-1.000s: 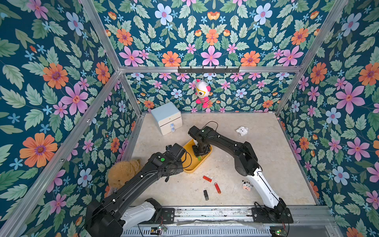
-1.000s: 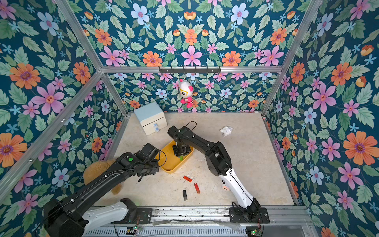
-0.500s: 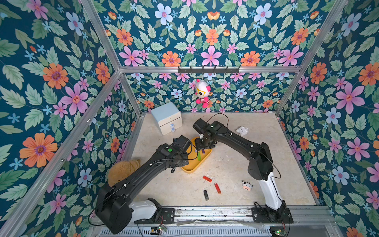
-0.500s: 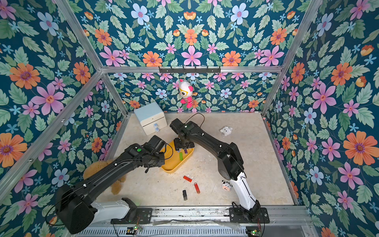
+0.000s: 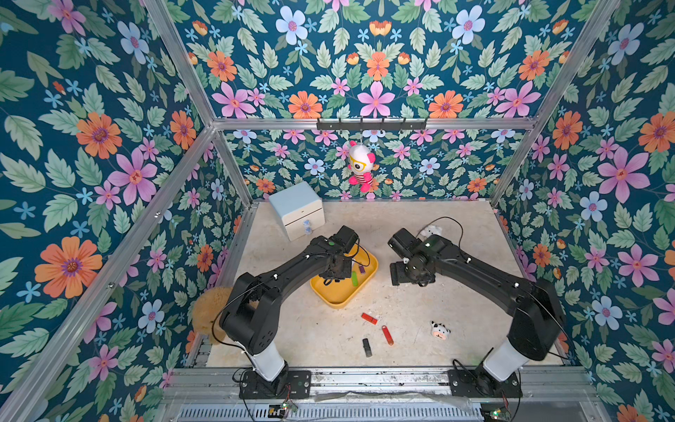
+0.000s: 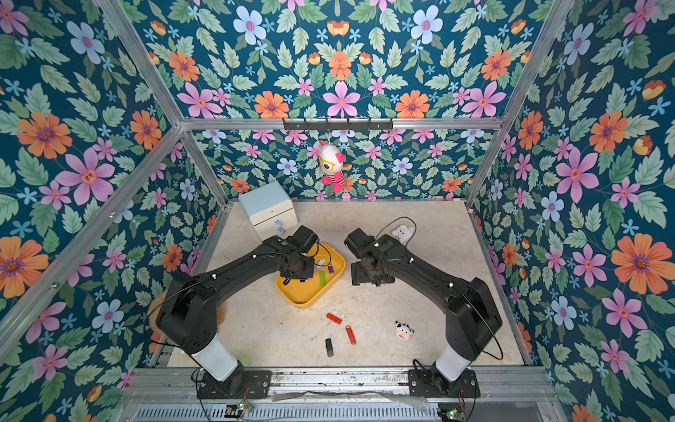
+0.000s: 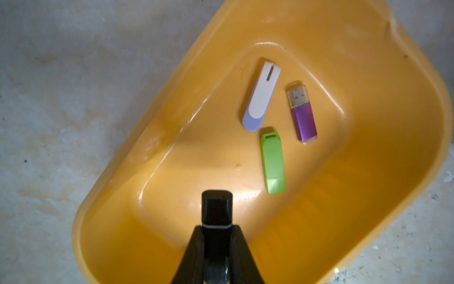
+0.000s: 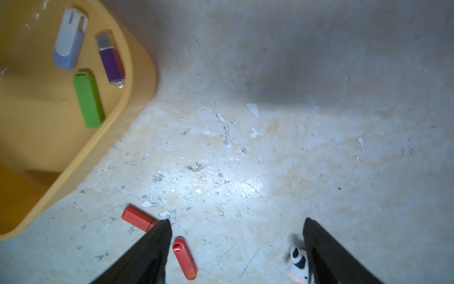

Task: Put the usb flash drive into the storage box
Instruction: Place the USB flash in the storage box.

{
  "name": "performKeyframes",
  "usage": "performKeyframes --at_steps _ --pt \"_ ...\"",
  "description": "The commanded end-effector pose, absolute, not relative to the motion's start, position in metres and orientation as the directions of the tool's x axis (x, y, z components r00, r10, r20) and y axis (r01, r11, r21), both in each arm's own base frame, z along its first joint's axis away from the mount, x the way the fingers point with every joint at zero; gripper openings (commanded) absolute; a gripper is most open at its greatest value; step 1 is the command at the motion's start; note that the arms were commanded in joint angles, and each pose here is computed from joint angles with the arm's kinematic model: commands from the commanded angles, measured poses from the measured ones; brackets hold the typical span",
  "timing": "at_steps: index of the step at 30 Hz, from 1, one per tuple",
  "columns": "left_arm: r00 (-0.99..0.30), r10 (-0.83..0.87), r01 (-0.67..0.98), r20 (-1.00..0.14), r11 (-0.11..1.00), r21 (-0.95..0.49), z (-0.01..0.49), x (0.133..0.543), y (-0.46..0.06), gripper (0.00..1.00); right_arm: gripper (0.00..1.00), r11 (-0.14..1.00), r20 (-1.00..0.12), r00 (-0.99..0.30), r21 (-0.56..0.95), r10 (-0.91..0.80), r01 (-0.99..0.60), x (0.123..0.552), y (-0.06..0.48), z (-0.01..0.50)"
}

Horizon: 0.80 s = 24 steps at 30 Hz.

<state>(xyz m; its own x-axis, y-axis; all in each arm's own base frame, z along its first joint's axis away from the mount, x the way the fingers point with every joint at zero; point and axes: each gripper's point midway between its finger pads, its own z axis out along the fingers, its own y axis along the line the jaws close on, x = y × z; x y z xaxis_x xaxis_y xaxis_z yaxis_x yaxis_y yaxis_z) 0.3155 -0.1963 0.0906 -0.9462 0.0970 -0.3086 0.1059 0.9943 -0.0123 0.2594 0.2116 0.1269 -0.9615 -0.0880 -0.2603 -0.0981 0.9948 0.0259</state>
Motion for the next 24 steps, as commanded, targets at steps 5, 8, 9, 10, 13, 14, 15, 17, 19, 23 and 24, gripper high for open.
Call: performKeyframes --at_steps 5,8,9,10,13,14,15,17,19,23,24 --pt "-0.944 0.129 0.134 -0.304 0.991 0.006 0.072 0.338 -0.201 0.00 0.91 0.995 -0.265 -0.964 0.094 -0.003 -0.029 0.237 0.197 0.117" --pt "-0.945 0.138 0.141 -0.297 0.990 0.013 0.064 0.342 -0.203 0.00 0.91 0.995 -0.257 -0.966 0.090 -0.009 -0.033 0.231 0.193 0.115" --pt "-0.945 0.143 0.145 -0.295 0.989 0.015 0.061 0.343 -0.204 0.00 0.91 0.996 -0.257 -0.966 0.086 -0.009 -0.032 0.230 0.192 0.114" --pt "-0.945 0.147 0.148 -0.292 0.989 0.017 0.059 0.345 -0.205 0.00 0.91 0.996 -0.258 -0.966 0.088 -0.009 -0.033 0.230 0.192 0.114" --pt "-0.947 0.155 0.153 -0.281 0.988 0.031 0.053 0.347 -0.205 0.00 0.91 0.995 -0.248 -0.969 0.092 -0.011 -0.035 0.228 0.192 0.112" --pt "-0.947 0.155 0.152 -0.283 0.988 0.034 0.052 0.348 -0.205 0.00 0.91 0.995 -0.246 -0.969 0.093 -0.012 -0.036 0.228 0.193 0.111" --pt "-0.947 0.155 0.151 -0.281 0.988 0.038 0.049 0.349 -0.205 0.00 0.91 0.995 -0.243 -0.970 0.091 -0.015 -0.038 0.227 0.193 0.110" --pt "-0.948 0.154 0.148 -0.279 0.988 0.045 0.046 0.351 -0.205 0.00 0.91 0.995 -0.238 -0.971 0.088 -0.019 -0.041 0.225 0.193 0.108" --pt "-0.949 0.155 0.146 -0.274 0.988 0.051 0.042 0.352 -0.205 0.00 0.91 0.995 -0.231 -0.973 0.087 -0.024 -0.046 0.223 0.193 0.106" --pt "-0.953 0.150 0.139 -0.262 0.988 0.061 0.035 0.352 -0.204 0.01 0.91 0.995 -0.226 -0.974 0.088 -0.031 -0.052 0.221 0.196 0.104" --pt "-0.954 0.150 0.139 -0.259 0.988 0.063 0.033 0.352 -0.204 0.02 0.91 0.994 -0.230 -0.973 0.089 -0.034 -0.056 0.221 0.198 0.105"
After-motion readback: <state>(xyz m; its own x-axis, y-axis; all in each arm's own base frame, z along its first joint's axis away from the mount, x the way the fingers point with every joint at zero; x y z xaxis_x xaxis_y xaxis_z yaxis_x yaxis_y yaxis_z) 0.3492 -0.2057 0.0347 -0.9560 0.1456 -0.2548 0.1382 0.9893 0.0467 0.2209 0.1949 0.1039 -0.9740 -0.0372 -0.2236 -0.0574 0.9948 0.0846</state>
